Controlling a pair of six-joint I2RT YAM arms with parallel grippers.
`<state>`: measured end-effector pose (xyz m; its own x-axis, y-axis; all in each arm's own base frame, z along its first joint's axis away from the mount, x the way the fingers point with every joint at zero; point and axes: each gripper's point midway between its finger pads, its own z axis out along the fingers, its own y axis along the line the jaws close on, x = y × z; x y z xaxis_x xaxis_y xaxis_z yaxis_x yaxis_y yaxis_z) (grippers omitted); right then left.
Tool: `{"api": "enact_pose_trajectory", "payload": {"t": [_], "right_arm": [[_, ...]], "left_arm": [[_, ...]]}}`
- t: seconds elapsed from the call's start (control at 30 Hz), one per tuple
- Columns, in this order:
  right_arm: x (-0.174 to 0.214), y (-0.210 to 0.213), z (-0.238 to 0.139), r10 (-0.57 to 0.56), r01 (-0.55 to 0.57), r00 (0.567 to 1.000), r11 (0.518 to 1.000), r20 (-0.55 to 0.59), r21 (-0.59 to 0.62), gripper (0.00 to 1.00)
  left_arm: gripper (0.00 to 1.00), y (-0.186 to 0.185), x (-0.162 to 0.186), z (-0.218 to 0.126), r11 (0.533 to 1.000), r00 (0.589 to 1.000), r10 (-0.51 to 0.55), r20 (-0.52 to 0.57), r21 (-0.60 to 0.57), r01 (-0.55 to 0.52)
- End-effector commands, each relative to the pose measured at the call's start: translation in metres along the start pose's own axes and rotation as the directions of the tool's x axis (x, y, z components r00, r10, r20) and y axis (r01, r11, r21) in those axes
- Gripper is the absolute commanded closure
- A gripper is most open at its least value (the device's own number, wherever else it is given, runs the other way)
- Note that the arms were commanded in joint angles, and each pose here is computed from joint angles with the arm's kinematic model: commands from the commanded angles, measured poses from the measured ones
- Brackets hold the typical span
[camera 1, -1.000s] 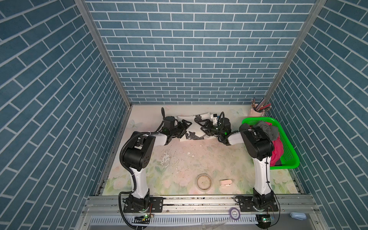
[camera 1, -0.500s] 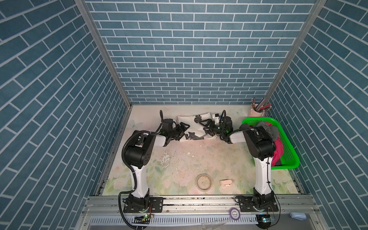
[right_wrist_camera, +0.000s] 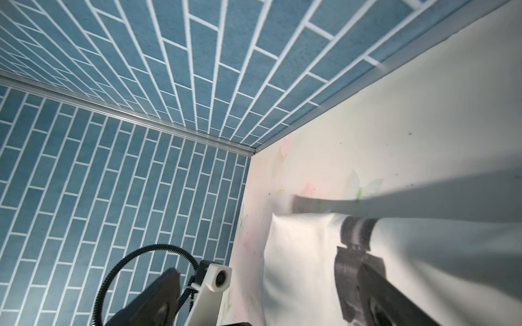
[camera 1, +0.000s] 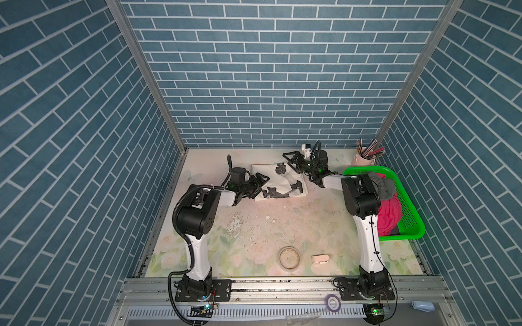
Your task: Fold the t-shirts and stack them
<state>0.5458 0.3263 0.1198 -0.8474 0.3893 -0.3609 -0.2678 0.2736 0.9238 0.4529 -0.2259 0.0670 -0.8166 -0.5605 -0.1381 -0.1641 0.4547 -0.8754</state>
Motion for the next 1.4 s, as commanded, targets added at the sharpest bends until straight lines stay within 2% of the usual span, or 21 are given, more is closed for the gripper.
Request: {"api": "enact_pose_trajectory", "payload": {"t": [0.0, 0.2, 0.33, 0.57, 0.7, 0.8, 0.97, 1.03, 1.1, 1.17, 1.27, 1.33, 1.37], "right_arm": [[-0.007, -0.007, 0.012, 0.040, -0.040, 0.999, 0.999, 0.023, -0.023, 0.02], [-0.025, -0.044, 0.027, 0.107, -0.112, 0.991, 0.991, 0.080, 0.066, 0.02], [-0.035, -0.073, 0.031, 0.152, -0.170, 0.981, 0.971, 0.118, 0.170, 0.02], [-0.051, -0.106, -0.003, 0.176, -0.233, 0.959, 0.935, 0.223, 0.267, 0.02], [-0.061, -0.103, -0.016, 0.156, -0.216, 0.962, 0.939, 0.226, 0.269, 0.02], [-0.074, -0.086, -0.021, 0.095, -0.150, 0.973, 0.953, 0.211, 0.263, 0.02], [-0.098, -0.013, -0.021, -0.065, 0.035, 0.987, 0.981, 0.150, 0.189, 0.02], [-0.102, 0.018, -0.028, -0.125, 0.098, 0.982, 0.979, 0.144, 0.179, 0.02], [-0.102, 0.041, -0.038, -0.172, 0.146, 0.976, 0.972, 0.136, 0.182, 0.02], [-0.098, 0.062, -0.051, -0.216, 0.190, 0.968, 0.962, 0.124, 0.197, 0.02], [-0.087, 0.081, -0.074, -0.284, 0.252, 0.952, 0.939, 0.112, 0.235, 0.02], [-0.078, 0.092, -0.090, -0.331, 0.296, 0.938, 0.919, 0.099, 0.261, 0.02], [-0.071, 0.095, -0.098, -0.354, 0.318, 0.931, 0.905, 0.086, 0.283, 0.02]], "left_arm": [[0.13, 0.032, 0.000, 0.005, 0.996, 1.000, -0.030, 0.002, -0.088, 0.030], [0.13, 0.035, 0.003, 0.005, 0.995, 1.000, -0.030, -0.006, -0.097, 0.029], [0.13, 0.041, 0.005, 0.004, 0.994, 0.999, -0.030, -0.014, -0.109, 0.028], [0.13, 0.052, 0.008, 0.000, 0.990, 0.999, -0.032, -0.014, -0.134, 0.030], [0.13, 0.050, -0.003, -0.003, 0.989, 1.000, -0.015, 0.006, -0.150, 0.015], [0.13, 0.038, -0.019, -0.009, 0.982, 0.998, 0.046, 0.038, -0.184, -0.038], [0.13, -0.001, -0.053, -0.027, 0.942, 0.969, 0.230, 0.092, -0.270, -0.198], [0.13, -0.019, -0.069, -0.040, 0.899, 0.935, 0.333, 0.121, -0.339, -0.276], [0.13, -0.039, -0.083, -0.058, 0.818, 0.871, 0.468, 0.146, -0.445, -0.365], [0.13, -0.059, -0.095, -0.079, 0.682, 0.769, 0.623, 0.147, -0.583, -0.442], [0.13, -0.081, -0.105, -0.104, 0.493, 0.626, 0.771, 0.119, -0.734, -0.467], [0.13, -0.089, -0.110, -0.116, 0.428, 0.566, 0.817, 0.107, -0.770, -0.473], [0.13, -0.090, -0.113, -0.124, 0.422, 0.563, 0.818, 0.118, -0.788, -0.447]]}}
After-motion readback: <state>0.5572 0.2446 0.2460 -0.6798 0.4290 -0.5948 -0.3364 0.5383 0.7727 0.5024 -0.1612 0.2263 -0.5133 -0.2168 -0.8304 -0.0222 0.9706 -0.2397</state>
